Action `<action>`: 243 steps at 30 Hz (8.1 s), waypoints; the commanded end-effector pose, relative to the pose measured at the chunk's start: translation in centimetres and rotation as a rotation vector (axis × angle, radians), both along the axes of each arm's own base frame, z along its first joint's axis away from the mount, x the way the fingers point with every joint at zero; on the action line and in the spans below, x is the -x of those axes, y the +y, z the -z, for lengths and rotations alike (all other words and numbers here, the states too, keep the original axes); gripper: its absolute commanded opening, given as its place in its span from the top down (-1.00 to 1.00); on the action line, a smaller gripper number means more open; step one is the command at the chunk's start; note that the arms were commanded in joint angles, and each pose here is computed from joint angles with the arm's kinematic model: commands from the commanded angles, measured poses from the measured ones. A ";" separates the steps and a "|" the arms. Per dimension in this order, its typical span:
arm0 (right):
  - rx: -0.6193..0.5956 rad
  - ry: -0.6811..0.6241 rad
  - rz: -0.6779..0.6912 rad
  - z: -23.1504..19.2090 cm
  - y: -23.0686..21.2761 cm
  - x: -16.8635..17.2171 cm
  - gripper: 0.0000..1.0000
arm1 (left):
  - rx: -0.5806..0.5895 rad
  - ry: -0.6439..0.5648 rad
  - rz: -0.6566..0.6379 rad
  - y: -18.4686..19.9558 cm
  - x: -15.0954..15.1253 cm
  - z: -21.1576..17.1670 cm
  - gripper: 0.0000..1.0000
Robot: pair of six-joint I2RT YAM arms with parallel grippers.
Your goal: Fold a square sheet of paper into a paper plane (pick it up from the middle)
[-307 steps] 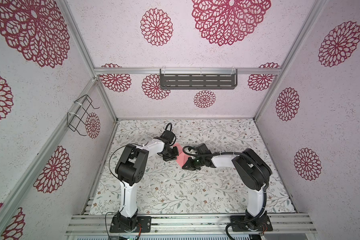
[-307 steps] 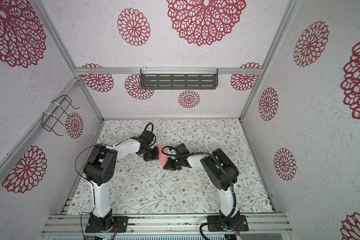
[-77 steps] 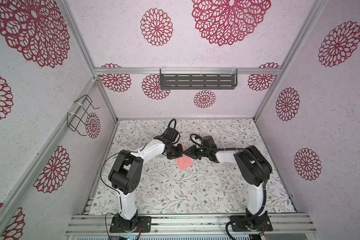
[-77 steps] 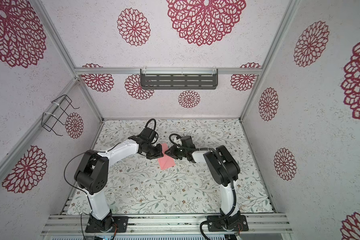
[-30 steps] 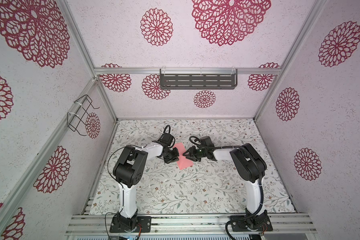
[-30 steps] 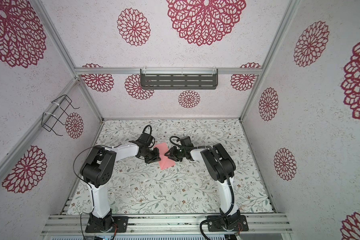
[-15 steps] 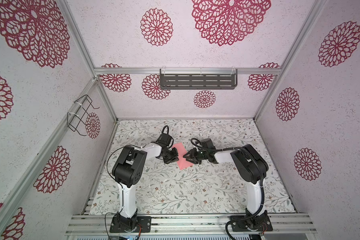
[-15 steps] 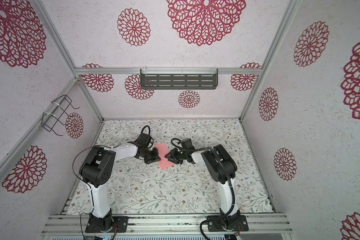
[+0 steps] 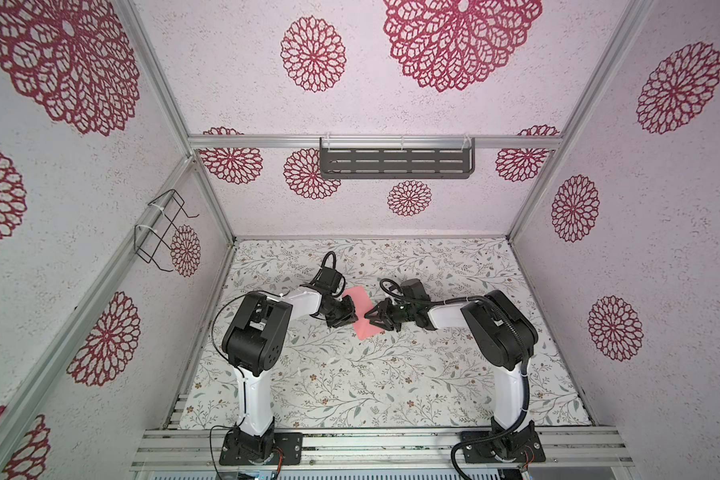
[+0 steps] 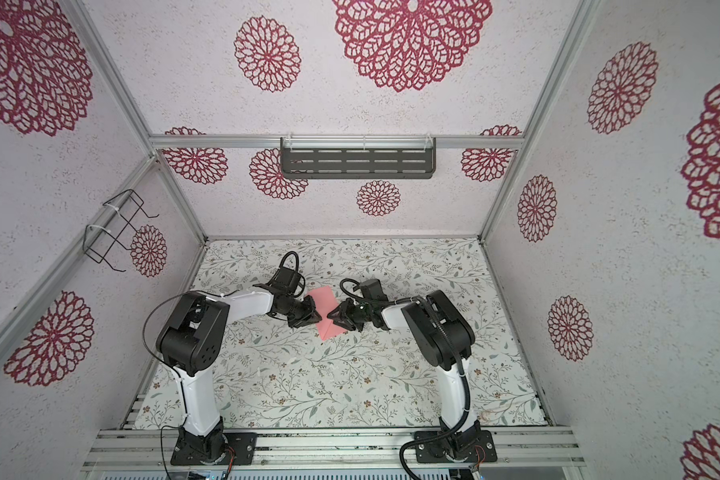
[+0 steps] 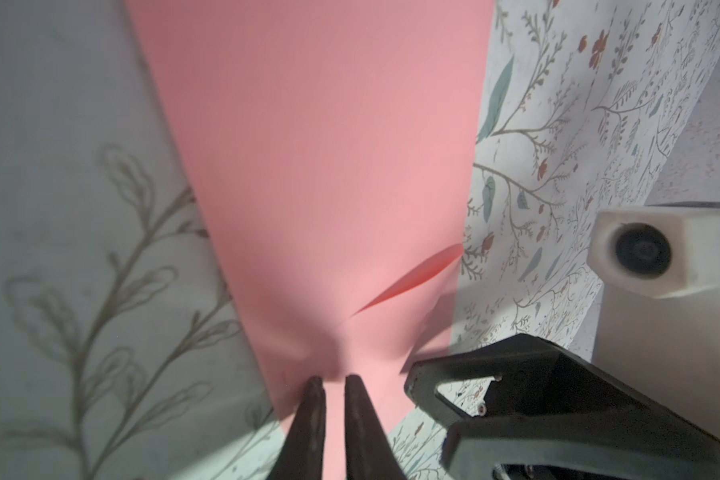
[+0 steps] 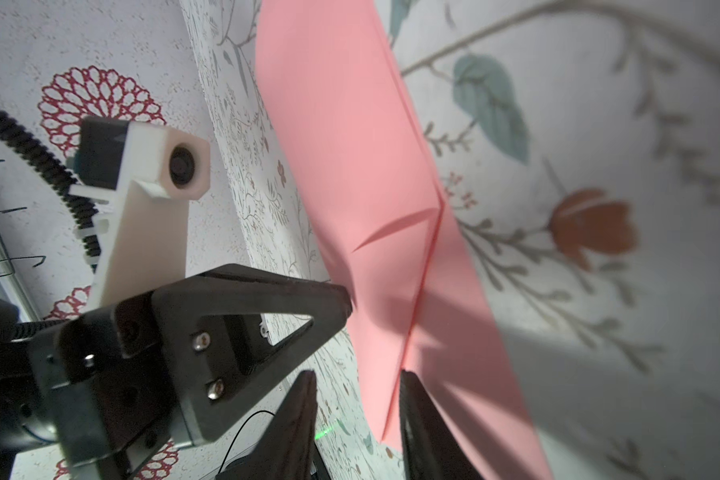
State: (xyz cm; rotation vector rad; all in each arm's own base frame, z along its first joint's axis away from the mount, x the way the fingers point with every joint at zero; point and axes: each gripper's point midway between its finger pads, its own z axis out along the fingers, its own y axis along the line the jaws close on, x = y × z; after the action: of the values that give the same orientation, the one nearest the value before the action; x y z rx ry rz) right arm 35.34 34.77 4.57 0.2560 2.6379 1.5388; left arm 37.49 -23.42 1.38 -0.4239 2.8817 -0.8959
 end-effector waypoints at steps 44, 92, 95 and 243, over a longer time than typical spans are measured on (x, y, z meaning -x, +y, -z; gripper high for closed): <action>-0.090 0.003 -0.028 0.1 2.2 -0.9 0.47 | -0.102 0.046 -0.027 2.5 0.2 1.4 0.81; -0.495 -0.456 0.040 -20.3 1.3 -4.2 0.98 | 0.611 -0.508 -0.091 -1.3 -2.3 -18.4 -0.06; -0.493 -0.458 0.047 -20.3 1.1 -4.3 0.98 | 0.599 -0.508 -0.099 -1.1 -2.3 -18.2 0.15; 0.300 -0.160 -0.042 3.1 -4.8 -2.2 0.16 | 0.199 0.017 0.042 -2.4 1.3 0.1 -0.05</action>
State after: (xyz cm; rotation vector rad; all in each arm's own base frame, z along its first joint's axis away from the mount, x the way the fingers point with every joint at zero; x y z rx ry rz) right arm 38.51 30.86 3.79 -0.0055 2.6312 1.1226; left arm 35.71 -25.50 2.50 -0.4372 2.8249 -1.2154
